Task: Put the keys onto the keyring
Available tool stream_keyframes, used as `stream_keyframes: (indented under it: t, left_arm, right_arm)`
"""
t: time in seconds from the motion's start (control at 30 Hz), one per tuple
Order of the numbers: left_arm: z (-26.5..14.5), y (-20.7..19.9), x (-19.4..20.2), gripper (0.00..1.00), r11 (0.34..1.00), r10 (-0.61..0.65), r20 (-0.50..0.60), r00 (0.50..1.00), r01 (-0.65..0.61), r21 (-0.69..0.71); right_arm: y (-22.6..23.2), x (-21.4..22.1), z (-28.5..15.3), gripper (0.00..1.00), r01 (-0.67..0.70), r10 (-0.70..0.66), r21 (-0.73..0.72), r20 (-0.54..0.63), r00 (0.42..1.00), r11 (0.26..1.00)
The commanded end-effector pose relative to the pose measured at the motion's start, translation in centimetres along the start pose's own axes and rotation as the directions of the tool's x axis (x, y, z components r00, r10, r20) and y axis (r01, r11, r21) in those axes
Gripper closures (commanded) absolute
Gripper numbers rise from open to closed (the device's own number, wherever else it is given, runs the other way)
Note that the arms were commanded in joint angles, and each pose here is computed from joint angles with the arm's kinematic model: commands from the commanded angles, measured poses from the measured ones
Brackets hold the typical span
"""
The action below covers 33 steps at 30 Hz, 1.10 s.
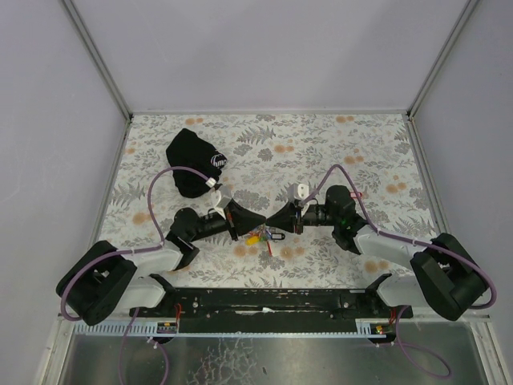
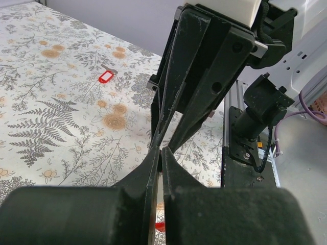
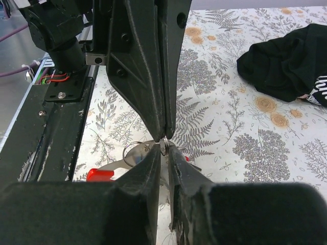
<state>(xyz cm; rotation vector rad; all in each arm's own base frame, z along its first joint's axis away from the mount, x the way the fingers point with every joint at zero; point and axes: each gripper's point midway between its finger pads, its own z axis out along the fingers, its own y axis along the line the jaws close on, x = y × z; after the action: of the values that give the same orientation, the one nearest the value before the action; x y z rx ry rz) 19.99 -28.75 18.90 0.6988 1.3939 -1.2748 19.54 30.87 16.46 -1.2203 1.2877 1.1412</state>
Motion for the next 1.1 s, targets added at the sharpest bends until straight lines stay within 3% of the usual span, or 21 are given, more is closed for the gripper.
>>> stream_keyframes:
  t: [0.0,0.1,0.2,0.3,0.43,0.67,0.93,1.07]
  left_arm:
    - [0.3,-1.3,-2.1,1.0,0.996,0.057,0.081,0.995,-0.062,0.059]
    - [0.2,-1.1,-1.9,1.0,0.997,0.065,0.067,0.996,-0.068,0.046]
    - [0.0,-0.5,-1.6,0.91,0.996,0.089,0.036,0.995,-0.09,0.012]
    - [-0.2,0.5,-1.2,0.76,0.991,0.122,-0.022,0.992,-0.123,-0.045]
    - [-0.5,1.3,-1.6,0.66,0.98,0.174,-0.041,0.984,-0.177,-0.093]
    - [-0.2,1.8,-1.2,0.64,0.975,0.199,-0.067,0.978,-0.204,-0.09]
    - [0.6,1.2,-0.5,0.63,0.969,0.247,-0.057,0.967,-0.248,0.004]
    - [0.8,0.4,-0.2,0.63,0.964,0.261,-0.036,0.965,-0.258,0.071]
  right_arm:
    - [-0.1,-1.5,0.3,0.87,0.038,-0.036,-0.031,0.034,0.999,0.999]
    - [-0.3,-1.4,0.3,0.99,0.036,-0.035,-0.023,0.009,0.999,0.999]
    - [-0.9,-1.4,0.0,1.0,0.04,-0.04,0.009,-0.04,0.998,0.999]
    - [-1.6,-1.2,-0.6,1.0,0.04,-0.033,0.045,-0.136,0.99,0.998]
    - [-2.0,-1.0,-1.9,1.0,0.034,-0.01,0.079,-0.293,0.956,0.996]
    - [-1.7,-1.2,-3.1,1.0,0.124,-0.051,0.093,-0.557,0.829,0.988]
    - [-1.3,-2.2,-3.2,1.0,0.167,-0.098,0.042,-0.657,0.747,0.985]
    - [-1.4,-1.4,-3.4,1.0,0.162,-0.085,0.036,-0.731,0.677,0.986]
